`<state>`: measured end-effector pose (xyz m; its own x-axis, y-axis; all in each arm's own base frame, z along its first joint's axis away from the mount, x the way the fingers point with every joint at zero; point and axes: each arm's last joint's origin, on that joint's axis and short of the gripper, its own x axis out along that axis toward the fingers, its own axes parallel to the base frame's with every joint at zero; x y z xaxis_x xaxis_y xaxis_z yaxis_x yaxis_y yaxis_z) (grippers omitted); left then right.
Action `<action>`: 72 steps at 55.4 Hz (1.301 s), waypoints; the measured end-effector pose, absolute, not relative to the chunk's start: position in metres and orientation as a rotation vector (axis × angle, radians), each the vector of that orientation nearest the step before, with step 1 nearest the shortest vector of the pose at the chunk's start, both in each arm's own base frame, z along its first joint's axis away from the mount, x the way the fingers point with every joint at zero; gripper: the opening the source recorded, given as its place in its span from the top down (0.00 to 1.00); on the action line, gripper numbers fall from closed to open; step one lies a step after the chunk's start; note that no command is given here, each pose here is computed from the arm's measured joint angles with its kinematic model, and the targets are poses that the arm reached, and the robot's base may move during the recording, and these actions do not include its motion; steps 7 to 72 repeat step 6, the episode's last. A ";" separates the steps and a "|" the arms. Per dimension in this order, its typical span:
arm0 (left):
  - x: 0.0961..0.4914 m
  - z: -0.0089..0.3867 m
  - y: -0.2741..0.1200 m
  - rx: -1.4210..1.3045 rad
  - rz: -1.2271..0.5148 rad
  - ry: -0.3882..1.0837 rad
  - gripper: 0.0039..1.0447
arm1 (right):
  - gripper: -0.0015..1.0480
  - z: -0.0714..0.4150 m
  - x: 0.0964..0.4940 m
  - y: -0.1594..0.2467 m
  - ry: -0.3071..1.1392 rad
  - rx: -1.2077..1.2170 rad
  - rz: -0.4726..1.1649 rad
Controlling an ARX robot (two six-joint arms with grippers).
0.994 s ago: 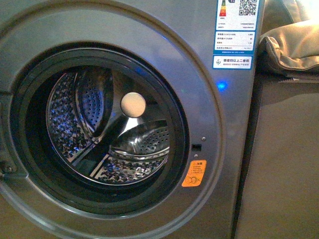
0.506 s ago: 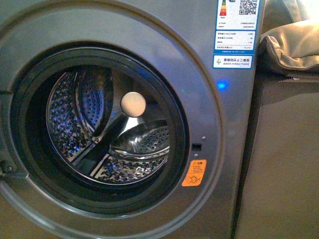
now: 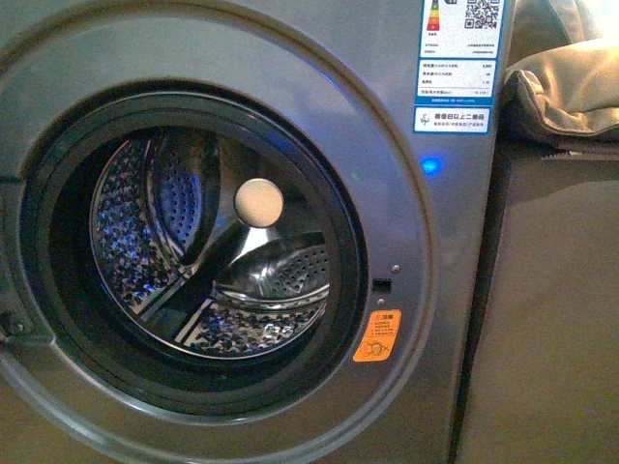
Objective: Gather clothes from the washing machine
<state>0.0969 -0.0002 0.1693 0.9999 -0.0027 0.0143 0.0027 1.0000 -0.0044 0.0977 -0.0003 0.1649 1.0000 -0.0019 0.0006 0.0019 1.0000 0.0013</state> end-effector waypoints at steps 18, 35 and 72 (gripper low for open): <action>0.097 0.169 0.000 -0.004 -0.003 -0.014 0.06 | 0.07 0.165 0.098 0.000 -0.001 0.001 -0.002; 0.097 0.169 0.000 -0.004 -0.003 -0.014 0.06 | 0.07 0.165 0.098 0.000 -0.001 0.001 -0.002; 0.097 0.169 0.000 -0.004 -0.003 -0.014 0.06 | 0.07 0.165 0.098 0.000 -0.001 0.001 -0.002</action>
